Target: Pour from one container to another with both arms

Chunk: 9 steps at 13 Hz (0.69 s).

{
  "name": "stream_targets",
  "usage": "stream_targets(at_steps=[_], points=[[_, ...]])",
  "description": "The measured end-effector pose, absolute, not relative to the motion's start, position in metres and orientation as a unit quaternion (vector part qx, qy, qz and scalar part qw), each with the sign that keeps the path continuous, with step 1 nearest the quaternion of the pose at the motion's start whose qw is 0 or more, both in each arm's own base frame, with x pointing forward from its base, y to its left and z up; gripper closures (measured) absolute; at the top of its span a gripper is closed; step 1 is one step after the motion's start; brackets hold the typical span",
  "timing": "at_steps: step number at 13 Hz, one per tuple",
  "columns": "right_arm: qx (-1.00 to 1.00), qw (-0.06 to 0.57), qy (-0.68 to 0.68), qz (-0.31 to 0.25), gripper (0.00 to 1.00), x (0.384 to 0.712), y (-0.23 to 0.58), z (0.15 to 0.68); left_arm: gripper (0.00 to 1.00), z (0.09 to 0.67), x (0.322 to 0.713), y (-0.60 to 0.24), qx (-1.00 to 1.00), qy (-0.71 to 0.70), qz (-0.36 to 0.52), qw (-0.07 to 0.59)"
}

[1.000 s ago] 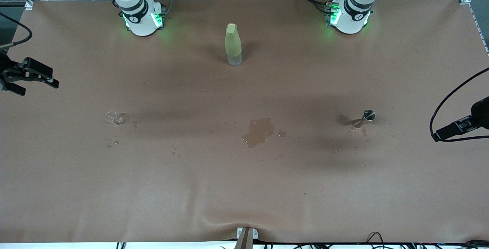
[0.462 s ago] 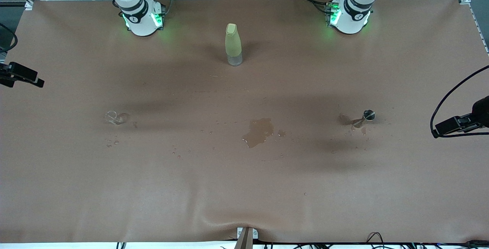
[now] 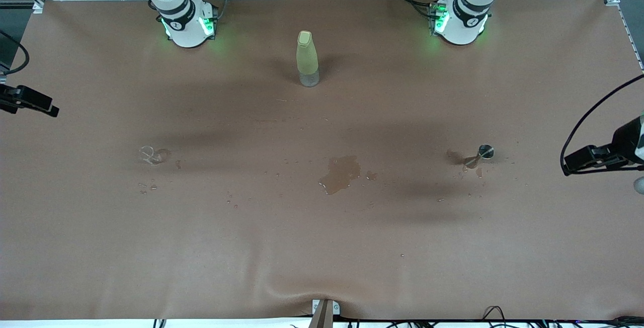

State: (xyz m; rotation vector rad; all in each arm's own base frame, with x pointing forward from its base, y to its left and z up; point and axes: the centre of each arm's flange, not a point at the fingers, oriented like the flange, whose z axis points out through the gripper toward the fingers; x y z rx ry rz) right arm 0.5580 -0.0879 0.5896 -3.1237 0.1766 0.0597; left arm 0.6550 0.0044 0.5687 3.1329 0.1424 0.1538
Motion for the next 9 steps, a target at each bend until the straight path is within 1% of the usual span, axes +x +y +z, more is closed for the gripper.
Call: stream_targets(at_steps=[3,9], points=[[-0.998,0.005,0.06,0.019,0.0,0.559,-0.086,0.589,0.0,0.568,0.647,-0.002,0.998,0.041,0.043,-0.006],[-0.997,0.004,0.071,0.017,0.0,0.561,-0.072,0.588,0.0,0.565,0.646,0.005,0.999,0.033,0.041,-0.008]])
